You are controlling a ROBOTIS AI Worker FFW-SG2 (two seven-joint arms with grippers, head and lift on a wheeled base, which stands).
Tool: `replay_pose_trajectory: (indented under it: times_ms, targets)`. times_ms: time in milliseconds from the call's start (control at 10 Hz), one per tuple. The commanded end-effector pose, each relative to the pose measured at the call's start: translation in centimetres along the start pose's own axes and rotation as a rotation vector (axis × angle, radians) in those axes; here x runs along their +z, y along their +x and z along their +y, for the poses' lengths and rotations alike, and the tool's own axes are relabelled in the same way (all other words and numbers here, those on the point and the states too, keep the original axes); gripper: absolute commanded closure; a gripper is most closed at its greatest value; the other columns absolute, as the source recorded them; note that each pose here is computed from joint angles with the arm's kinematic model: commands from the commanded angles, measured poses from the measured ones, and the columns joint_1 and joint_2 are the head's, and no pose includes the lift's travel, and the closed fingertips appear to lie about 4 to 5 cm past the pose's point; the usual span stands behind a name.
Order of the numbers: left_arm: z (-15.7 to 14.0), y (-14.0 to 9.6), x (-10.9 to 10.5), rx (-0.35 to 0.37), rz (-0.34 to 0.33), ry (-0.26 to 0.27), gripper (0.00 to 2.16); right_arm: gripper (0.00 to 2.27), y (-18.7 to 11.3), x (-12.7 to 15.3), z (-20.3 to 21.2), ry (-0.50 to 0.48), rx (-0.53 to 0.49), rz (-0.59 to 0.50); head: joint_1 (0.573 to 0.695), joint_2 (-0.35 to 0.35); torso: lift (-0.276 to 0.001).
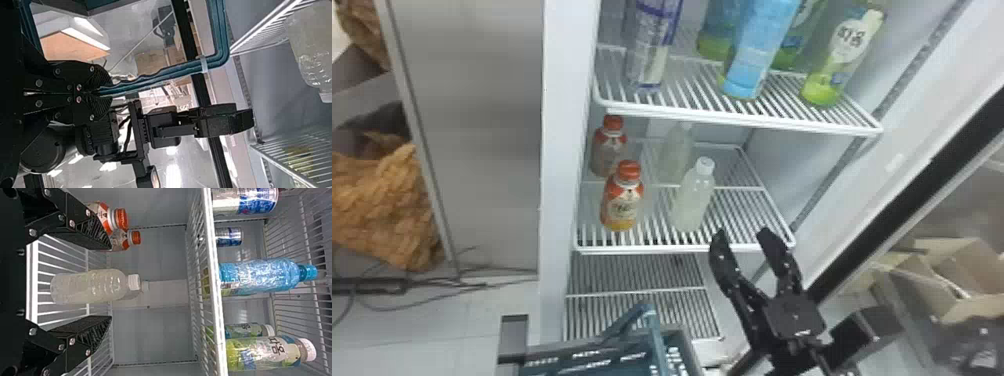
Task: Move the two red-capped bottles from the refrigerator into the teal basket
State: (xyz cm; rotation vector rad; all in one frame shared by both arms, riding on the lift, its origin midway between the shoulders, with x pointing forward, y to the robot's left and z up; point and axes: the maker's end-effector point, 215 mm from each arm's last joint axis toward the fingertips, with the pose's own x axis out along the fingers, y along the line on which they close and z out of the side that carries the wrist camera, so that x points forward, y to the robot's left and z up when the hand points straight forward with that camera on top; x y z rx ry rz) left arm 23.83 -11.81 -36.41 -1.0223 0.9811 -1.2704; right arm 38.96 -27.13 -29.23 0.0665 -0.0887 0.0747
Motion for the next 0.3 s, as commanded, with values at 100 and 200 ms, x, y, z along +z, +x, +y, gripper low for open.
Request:
replay_pose_trajectory:
  times_ms: [100, 200]
  targets:
    - [-0.13, 0.01, 0.03, -0.003, -0.001, 0.002, 1.13, 0.43, 0.01, 0.26, -0.27, -0.003, -0.006, -0.004, 0.695, -0.350, -0.228]
    - [-0.13, 0.01, 0.03, -0.003, -0.001, 0.002, 1.13, 0.43, -0.01, 0.13, -0.30, -0.002, -0.006, -0.002, 0.695, -0.350, -0.228]
